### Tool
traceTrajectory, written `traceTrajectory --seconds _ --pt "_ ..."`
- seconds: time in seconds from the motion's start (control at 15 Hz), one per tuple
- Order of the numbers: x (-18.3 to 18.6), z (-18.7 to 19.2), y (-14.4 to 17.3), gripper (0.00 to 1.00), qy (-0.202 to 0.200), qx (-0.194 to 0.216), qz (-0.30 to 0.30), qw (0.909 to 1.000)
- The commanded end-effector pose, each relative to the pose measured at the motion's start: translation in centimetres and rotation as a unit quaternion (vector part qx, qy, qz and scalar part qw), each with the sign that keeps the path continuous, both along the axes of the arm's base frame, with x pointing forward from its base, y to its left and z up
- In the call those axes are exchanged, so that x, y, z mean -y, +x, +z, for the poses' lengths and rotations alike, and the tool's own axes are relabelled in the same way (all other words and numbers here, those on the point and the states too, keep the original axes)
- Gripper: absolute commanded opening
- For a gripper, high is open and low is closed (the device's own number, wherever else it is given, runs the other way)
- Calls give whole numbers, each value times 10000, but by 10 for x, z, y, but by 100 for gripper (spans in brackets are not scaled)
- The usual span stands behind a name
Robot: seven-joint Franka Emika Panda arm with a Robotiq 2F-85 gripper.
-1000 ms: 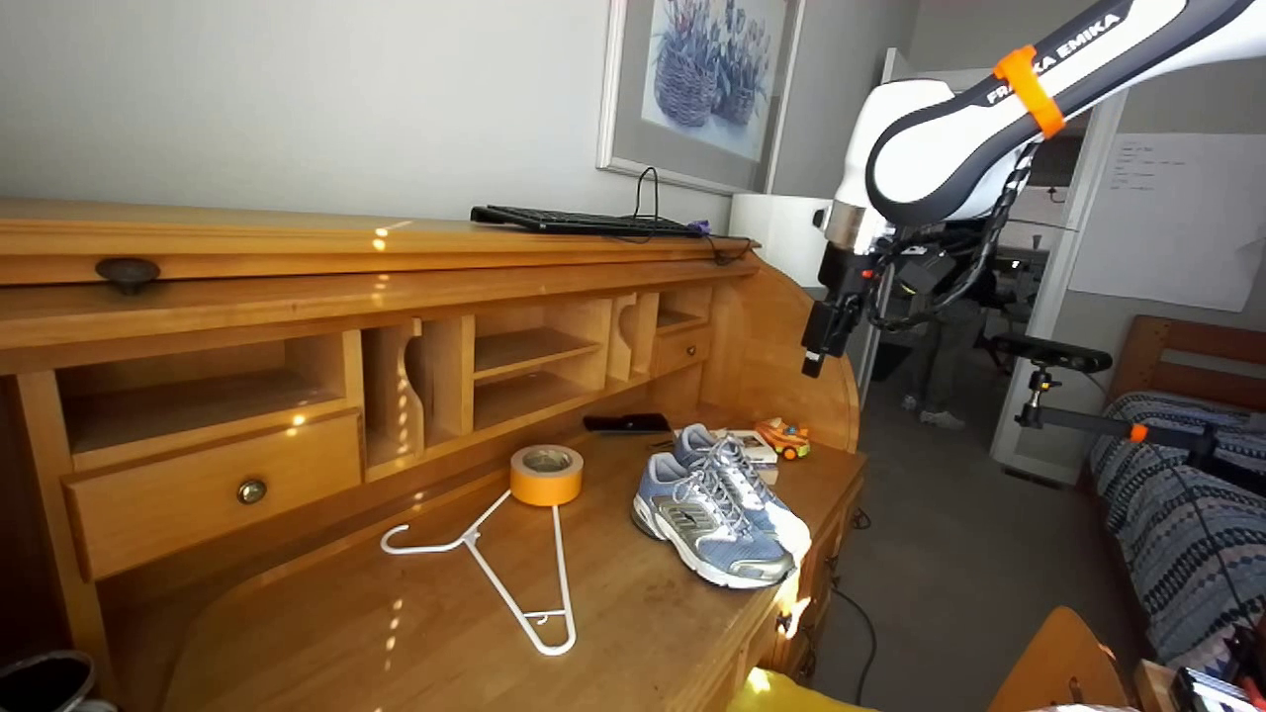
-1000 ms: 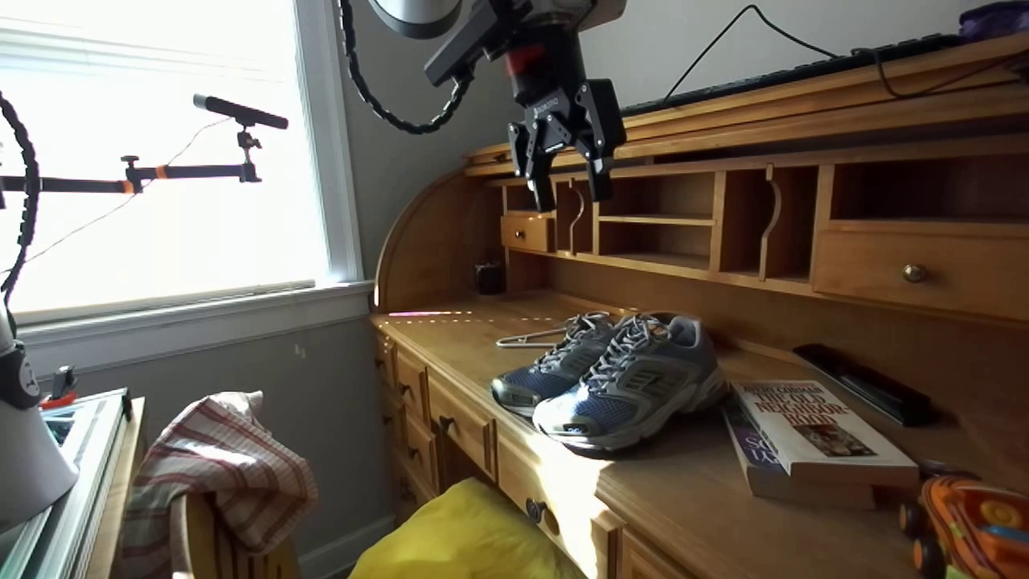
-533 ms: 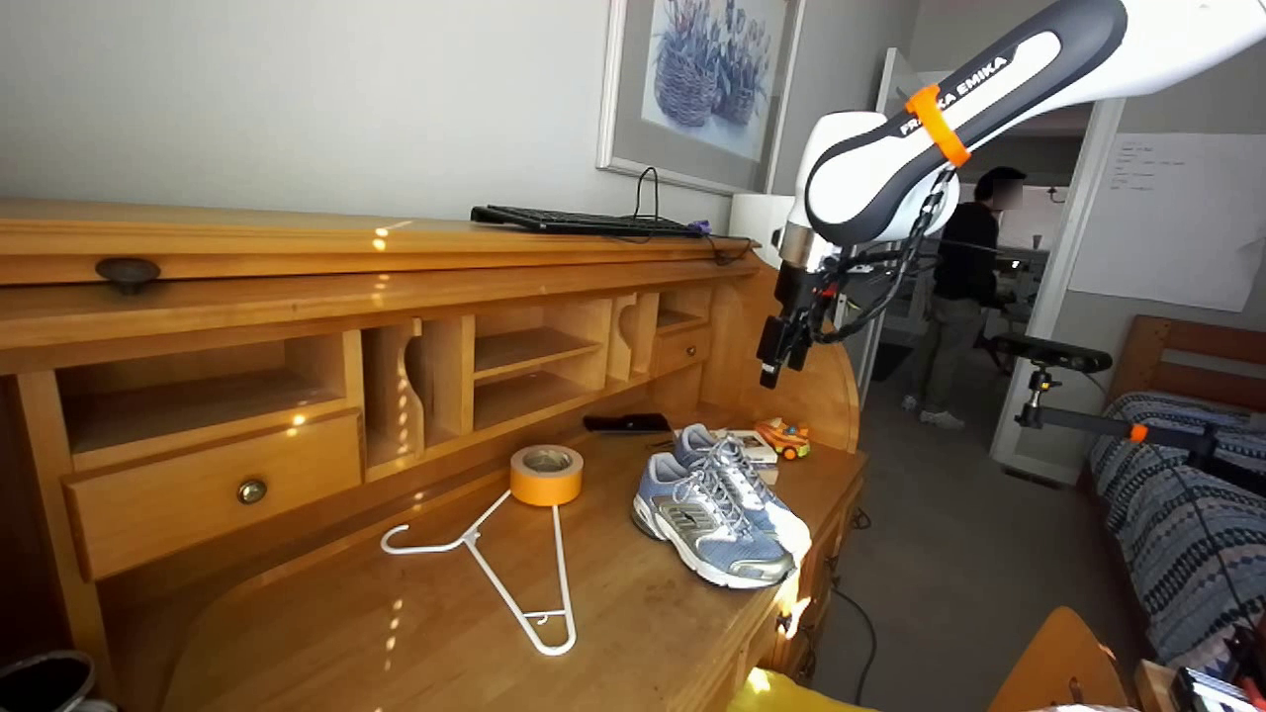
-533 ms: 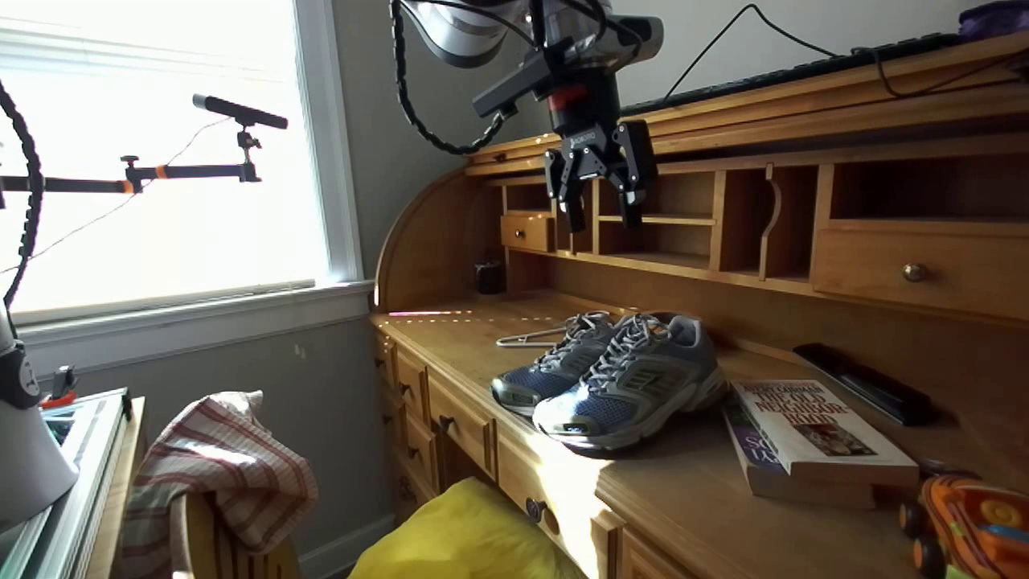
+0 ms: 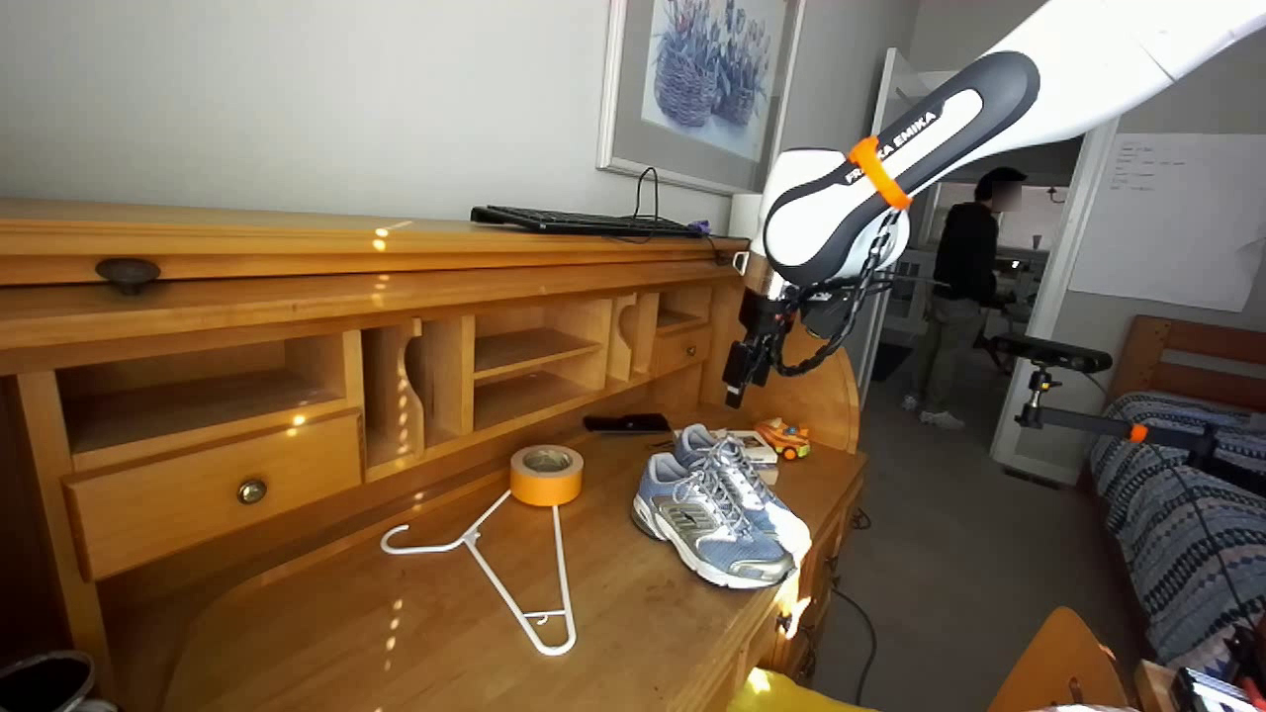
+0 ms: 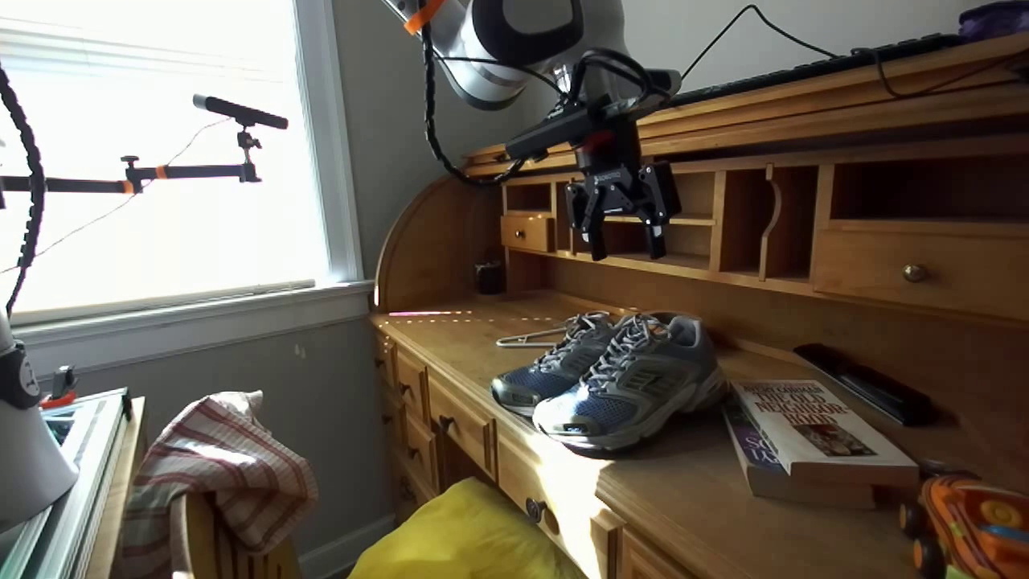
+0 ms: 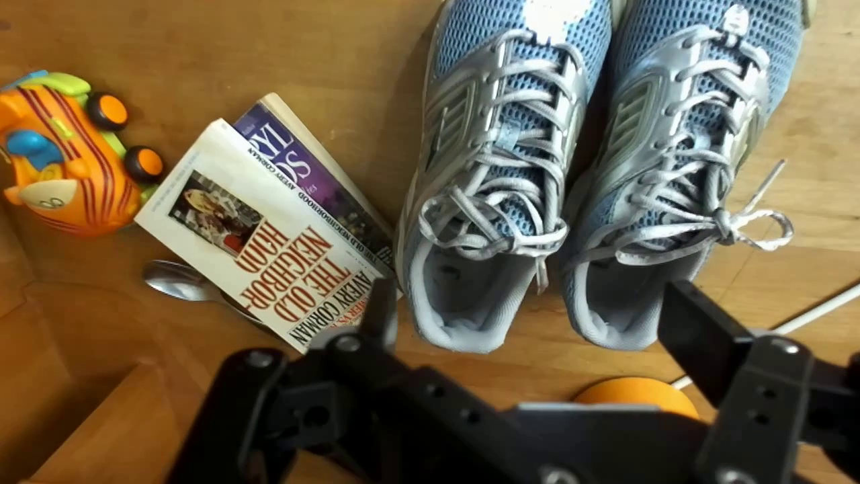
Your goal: Move the sneakers and the books slightly to the left then place the sneaker on the right on the books
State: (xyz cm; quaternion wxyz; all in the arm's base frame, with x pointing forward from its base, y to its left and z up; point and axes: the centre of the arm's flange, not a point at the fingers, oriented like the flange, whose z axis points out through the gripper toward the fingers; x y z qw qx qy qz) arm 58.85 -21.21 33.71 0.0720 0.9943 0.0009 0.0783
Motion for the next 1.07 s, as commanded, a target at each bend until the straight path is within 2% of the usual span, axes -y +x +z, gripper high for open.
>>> traceTrajectory --seconds 0.0,0.53,1.0 --pt "3 -24 21 100 -104 57 304 9995" --pt "-3 -68 37 100 -168 31 770 9969" --pt "-2 -92 46 100 -66 469 651 9968"
